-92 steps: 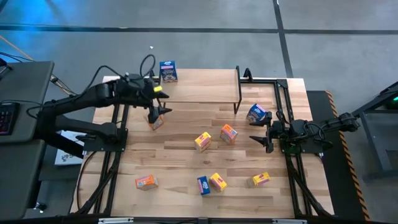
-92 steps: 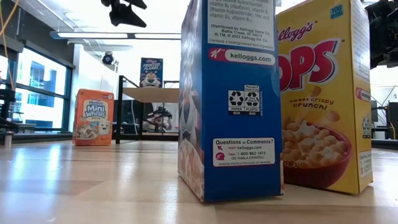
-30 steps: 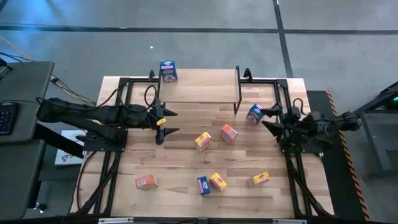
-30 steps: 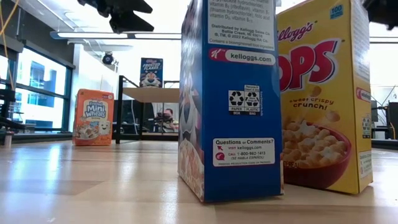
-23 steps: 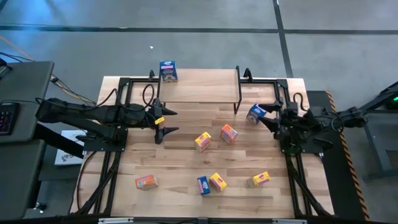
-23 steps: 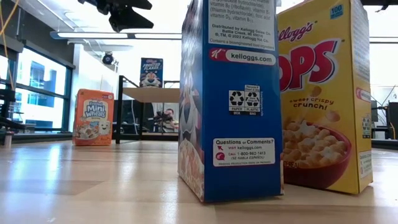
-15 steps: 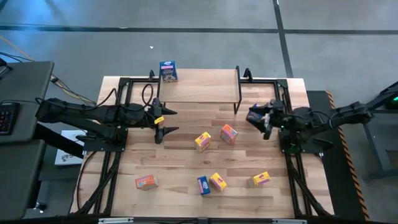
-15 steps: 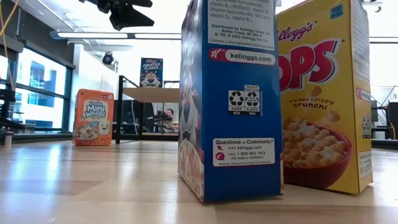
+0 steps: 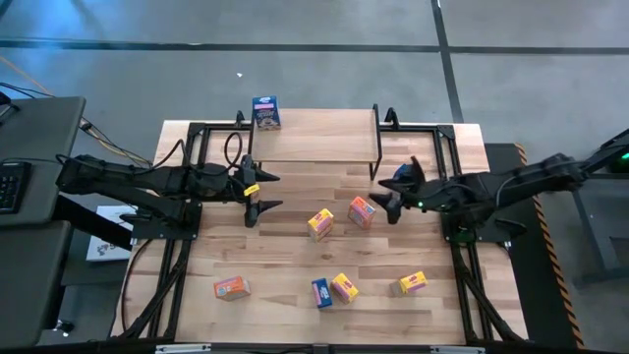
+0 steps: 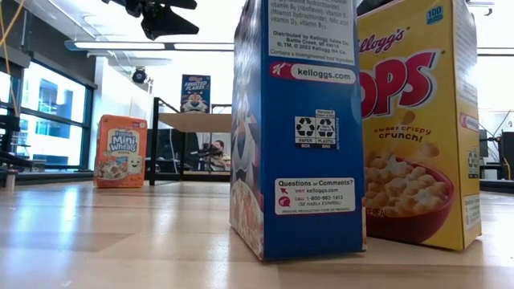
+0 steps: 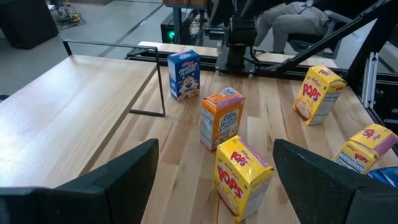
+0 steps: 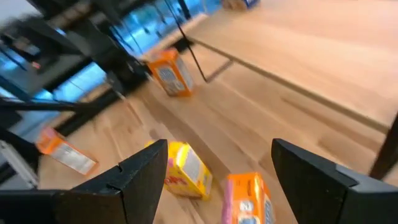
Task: Stack cereal on shelf
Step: Put the top right orange cereal box on the shelf
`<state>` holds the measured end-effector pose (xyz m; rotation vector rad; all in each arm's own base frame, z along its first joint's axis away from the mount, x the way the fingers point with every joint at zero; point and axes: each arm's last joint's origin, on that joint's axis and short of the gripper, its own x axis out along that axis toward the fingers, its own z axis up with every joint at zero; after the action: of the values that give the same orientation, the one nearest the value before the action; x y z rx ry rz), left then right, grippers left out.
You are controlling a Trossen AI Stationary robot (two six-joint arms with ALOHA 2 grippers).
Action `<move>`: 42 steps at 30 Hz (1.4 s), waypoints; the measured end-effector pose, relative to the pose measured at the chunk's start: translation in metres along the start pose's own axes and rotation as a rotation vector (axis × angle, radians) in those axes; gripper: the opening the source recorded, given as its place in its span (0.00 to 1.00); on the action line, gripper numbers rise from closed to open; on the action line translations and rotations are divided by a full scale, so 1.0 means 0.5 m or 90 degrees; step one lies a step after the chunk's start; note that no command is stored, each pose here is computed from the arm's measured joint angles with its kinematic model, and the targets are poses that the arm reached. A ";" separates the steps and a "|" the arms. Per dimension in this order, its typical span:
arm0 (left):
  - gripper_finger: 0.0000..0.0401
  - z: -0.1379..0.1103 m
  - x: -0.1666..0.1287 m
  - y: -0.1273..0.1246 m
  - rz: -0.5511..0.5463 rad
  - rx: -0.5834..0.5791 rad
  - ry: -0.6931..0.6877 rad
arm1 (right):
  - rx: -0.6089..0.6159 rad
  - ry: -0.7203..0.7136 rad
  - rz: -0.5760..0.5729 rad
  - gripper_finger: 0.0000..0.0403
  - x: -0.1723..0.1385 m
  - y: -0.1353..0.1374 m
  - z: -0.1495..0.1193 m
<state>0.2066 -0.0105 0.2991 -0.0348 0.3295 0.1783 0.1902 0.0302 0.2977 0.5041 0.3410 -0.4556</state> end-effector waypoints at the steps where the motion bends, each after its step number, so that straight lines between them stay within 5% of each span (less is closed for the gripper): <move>1: 0.77 0.000 0.000 0.000 0.000 0.000 0.000 | -0.001 0.010 -0.010 0.69 0.005 0.004 0.000; 16: 0.77 0.000 0.000 0.000 0.000 -0.001 0.001 | -0.016 0.169 -0.161 0.69 0.095 0.021 -0.066; 42: 0.77 0.000 0.000 0.000 0.000 -0.018 0.001 | -0.056 0.268 -0.201 0.69 0.176 0.028 -0.139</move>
<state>0.2066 -0.0105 0.2990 -0.0621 0.3283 0.1829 0.2575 0.0490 0.2090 0.4598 0.8502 -0.6373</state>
